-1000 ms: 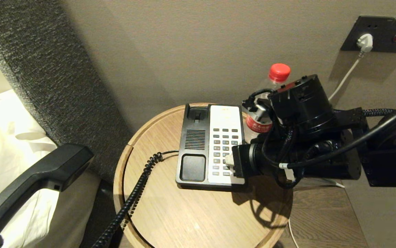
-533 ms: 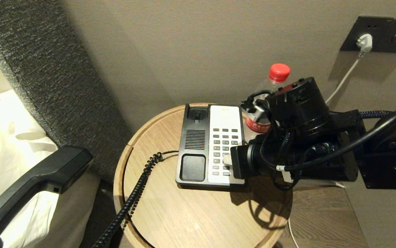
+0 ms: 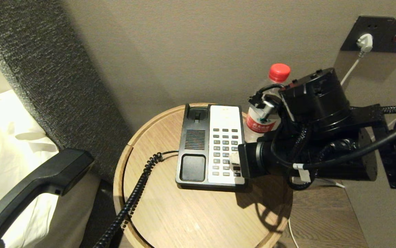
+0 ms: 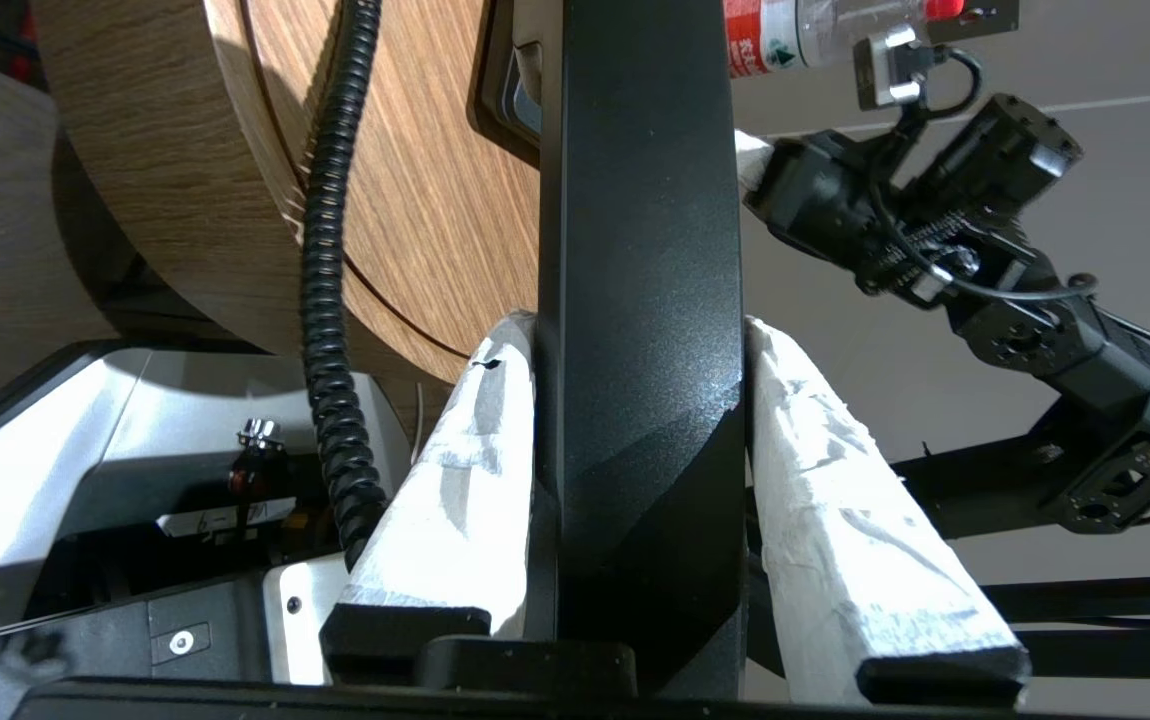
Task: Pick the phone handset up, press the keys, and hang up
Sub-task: Dial the number
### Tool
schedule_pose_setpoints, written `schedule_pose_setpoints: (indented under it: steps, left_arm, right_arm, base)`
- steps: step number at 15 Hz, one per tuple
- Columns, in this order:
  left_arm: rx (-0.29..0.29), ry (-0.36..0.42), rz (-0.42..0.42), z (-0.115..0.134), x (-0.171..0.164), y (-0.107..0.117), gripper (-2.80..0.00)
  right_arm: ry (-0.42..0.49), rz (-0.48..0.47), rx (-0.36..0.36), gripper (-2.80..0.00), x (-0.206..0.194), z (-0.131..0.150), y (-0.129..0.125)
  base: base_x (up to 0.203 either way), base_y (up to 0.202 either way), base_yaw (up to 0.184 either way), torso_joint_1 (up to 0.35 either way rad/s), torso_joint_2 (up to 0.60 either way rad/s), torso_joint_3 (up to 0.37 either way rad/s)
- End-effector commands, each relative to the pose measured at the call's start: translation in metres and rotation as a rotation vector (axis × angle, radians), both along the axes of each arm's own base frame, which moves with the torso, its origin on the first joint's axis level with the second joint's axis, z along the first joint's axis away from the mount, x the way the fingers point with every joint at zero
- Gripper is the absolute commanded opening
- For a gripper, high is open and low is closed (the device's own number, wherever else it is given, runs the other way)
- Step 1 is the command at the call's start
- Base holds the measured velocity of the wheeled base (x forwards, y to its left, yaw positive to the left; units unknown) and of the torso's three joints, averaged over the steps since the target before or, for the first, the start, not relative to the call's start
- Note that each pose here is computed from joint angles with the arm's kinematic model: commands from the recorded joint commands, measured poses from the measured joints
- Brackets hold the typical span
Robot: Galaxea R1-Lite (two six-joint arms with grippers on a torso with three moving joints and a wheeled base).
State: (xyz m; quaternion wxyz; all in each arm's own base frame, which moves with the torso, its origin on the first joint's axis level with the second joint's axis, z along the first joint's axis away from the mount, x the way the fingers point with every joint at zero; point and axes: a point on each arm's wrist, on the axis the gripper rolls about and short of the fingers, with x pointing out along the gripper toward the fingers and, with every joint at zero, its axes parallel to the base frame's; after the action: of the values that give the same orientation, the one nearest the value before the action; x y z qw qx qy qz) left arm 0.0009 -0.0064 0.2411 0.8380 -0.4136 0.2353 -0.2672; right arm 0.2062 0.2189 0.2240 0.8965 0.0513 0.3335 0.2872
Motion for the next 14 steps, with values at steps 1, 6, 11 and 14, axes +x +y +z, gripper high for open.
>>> schedule_pose_setpoints:
  steps: [1, 6, 11, 14]
  left_arm:
    - [0.0, 0.008, 0.0, -0.001, 0.001, 0.0, -2.8]
    - [0.005, 0.019, -0.001, -0.003, 0.002, -0.001, -2.8]
    - [0.005, 0.025, -0.01, -0.006, 0.002, -0.001, -2.8]
    - [0.005, 0.025, -0.01, -0.006, 0.001, -0.001, -2.8]
  right_arm:
    - [-0.009, 0.005, 0.013, -2.8, -0.011, 0.006, -0.01]
    - [0.013, 0.049, -0.009, -2.8, -0.031, 0.001, -0.014]
    - [0.034, 0.048, -0.032, -2.8, -0.031, -0.007, -0.014]
    - [0.034, 0.048, -0.033, -2.8, -0.031, -0.007, -0.014]
  base:
    - [0.0, 0.0, 0.0, 0.0, 0.0, 0.0]
    - [0.0, 0.0, 0.0, 0.0, 0.0, 0.0]
    - [0.0, 0.0, 0.0, 0.0, 0.0, 0.0]
    - [0.0, 0.0, 0.0, 0.0, 0.0, 0.0]
